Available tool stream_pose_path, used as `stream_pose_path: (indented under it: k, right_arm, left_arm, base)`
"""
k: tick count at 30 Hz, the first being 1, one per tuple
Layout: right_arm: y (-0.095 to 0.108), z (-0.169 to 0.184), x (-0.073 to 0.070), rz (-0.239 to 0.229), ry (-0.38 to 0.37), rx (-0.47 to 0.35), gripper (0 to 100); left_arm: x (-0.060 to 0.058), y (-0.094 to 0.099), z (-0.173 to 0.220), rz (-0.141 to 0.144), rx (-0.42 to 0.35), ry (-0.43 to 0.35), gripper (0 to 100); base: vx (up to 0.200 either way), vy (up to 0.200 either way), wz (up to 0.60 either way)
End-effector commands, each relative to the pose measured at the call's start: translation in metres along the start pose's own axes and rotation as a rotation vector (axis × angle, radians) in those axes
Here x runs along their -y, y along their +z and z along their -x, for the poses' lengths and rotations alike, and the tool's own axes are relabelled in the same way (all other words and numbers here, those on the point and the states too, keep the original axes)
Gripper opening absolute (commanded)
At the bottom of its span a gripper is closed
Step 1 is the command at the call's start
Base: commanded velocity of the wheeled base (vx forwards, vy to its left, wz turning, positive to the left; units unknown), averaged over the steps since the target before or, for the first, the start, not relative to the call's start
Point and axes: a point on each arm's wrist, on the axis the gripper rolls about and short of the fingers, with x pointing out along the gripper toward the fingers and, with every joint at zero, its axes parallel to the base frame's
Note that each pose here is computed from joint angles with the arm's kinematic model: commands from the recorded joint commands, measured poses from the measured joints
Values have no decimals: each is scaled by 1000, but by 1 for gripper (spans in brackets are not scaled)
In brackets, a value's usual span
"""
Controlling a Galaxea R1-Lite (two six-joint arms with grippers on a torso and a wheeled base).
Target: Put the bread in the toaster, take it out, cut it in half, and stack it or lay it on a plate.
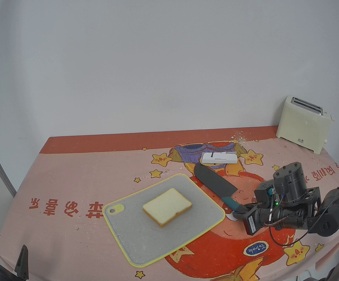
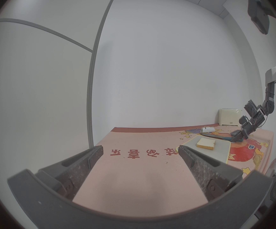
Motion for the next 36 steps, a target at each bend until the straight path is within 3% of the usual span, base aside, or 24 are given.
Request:
stream_pose_path:
  k: [1,3,6,7,8,15,20,26,36]
  right_arm:
    - [9,14,-1,-28,14,64,0]
    - [12,19,-2,-95,44,83,0]
    - [12,23,-5,-123,87,91,0]
    - [13,26,-7,-161,127,94,0]
    - [13,26,-7,-161,127,94,0]
    - [13,30,-17,-303,230,73,0]
    - [16,35,-17,-366,282,75,0]
    - [14,34,-15,-448,278,60,0]
    - [16,34,-18,-533,295,52,0]
  left_arm:
    - [0,-5,-1,0,-15,2,100]
    - [0,-5,-1,0,-15,2,100]
    - [0,-5,-1,1,-15,2,100]
    - [0,-5,-1,0,-15,0,100]
    - [0,-5,-1,0,-15,0,100]
    - [0,-5,-1,-9,-15,-3,100]
    - [0,-5,-1,-8,-14,-8,100]
    - [0,-5,-1,-8,-15,-8,100]
    - [0,-5,-1,-6,-15,-8,100]
  base:
    - [0,0,0]
    - [0,0,0]
    - [0,0,0]
    - [0,0,0]
    - [0,0,0]
    - [0,0,0]
    - [0,0,0]
    - [0,0,0]
    - [0,0,0]
